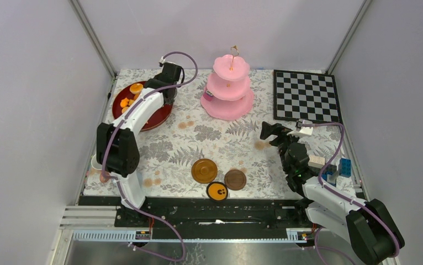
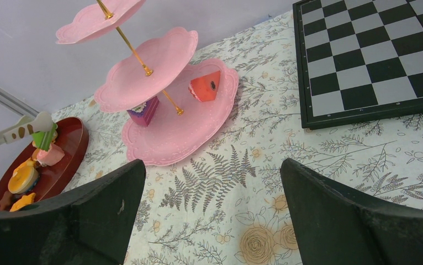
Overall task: Serve the afternoon tea
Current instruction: Pick up the desert from the tray, then place the desert on the desert table.
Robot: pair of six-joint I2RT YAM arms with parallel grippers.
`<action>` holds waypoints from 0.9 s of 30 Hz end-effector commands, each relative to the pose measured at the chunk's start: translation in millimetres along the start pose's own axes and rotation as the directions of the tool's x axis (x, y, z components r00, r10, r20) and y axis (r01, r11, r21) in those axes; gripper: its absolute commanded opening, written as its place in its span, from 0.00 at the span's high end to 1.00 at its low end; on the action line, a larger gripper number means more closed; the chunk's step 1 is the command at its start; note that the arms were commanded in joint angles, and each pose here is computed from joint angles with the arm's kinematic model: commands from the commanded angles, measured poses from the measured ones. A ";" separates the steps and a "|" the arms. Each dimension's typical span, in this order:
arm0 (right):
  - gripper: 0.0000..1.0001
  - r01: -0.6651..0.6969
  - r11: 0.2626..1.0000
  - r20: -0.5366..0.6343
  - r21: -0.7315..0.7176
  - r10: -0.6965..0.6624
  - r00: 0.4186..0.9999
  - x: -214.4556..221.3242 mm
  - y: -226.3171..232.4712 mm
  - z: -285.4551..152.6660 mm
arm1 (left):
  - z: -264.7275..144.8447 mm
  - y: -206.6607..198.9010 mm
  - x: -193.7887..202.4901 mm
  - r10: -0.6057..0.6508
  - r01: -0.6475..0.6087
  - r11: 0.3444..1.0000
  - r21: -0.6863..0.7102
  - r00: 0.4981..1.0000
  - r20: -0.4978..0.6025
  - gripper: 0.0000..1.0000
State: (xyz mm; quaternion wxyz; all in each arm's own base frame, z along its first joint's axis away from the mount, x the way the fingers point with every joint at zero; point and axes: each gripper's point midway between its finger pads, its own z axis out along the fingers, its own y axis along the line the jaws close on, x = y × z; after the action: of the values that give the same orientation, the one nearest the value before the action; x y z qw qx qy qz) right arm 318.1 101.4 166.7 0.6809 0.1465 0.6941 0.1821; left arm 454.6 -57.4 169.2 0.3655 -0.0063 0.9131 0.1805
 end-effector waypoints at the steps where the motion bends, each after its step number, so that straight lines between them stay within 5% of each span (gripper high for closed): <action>1: 0.00 -0.019 1.000 0.051 -0.013 0.019 0.999 -13.5 3.9 2.5 | -33.7 21.6 -24.3 -0.044 0.048 0.998 -0.033 0.993 0.106 0.97; 5: 0.00 -0.019 1.000 0.046 -0.016 0.019 0.999 -12.6 4.7 3.1 | -64.5 31.5 -6.5 -0.056 0.057 0.998 -0.004 0.993 0.101 0.97; 11: 0.00 -0.021 1.000 0.042 -0.020 0.022 0.999 -11.7 5.5 3.2 | -120.7 21.5 30.9 -0.129 0.097 0.960 0.262 0.986 0.107 0.96; 17: 0.00 -0.021 1.000 0.040 -0.020 0.021 0.999 -11.0 5.4 3.4 | -160.7 -30.8 68.0 -0.142 0.100 0.827 0.554 0.989 0.034 0.96; 21: 0.00 -0.019 1.000 0.039 -0.019 0.019 0.999 -10.5 5.3 3.5 | -180.1 -85.3 80.6 -0.209 0.177 0.653 0.737 0.977 -0.050 0.96; 27: 0.00 -0.017 1.000 0.041 -0.015 0.018 0.999 -10.8 4.2 3.3 | -176.7 -136.0 81.6 -0.266 0.262 0.498 0.827 0.953 -0.142 0.97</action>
State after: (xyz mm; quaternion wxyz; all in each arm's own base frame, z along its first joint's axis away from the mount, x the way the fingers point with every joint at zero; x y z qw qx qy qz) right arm 318.2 104.1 163.7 0.6767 0.1409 0.6986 0.1850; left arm 273.0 -186.2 155.5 0.3139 0.0450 0.9238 -0.2144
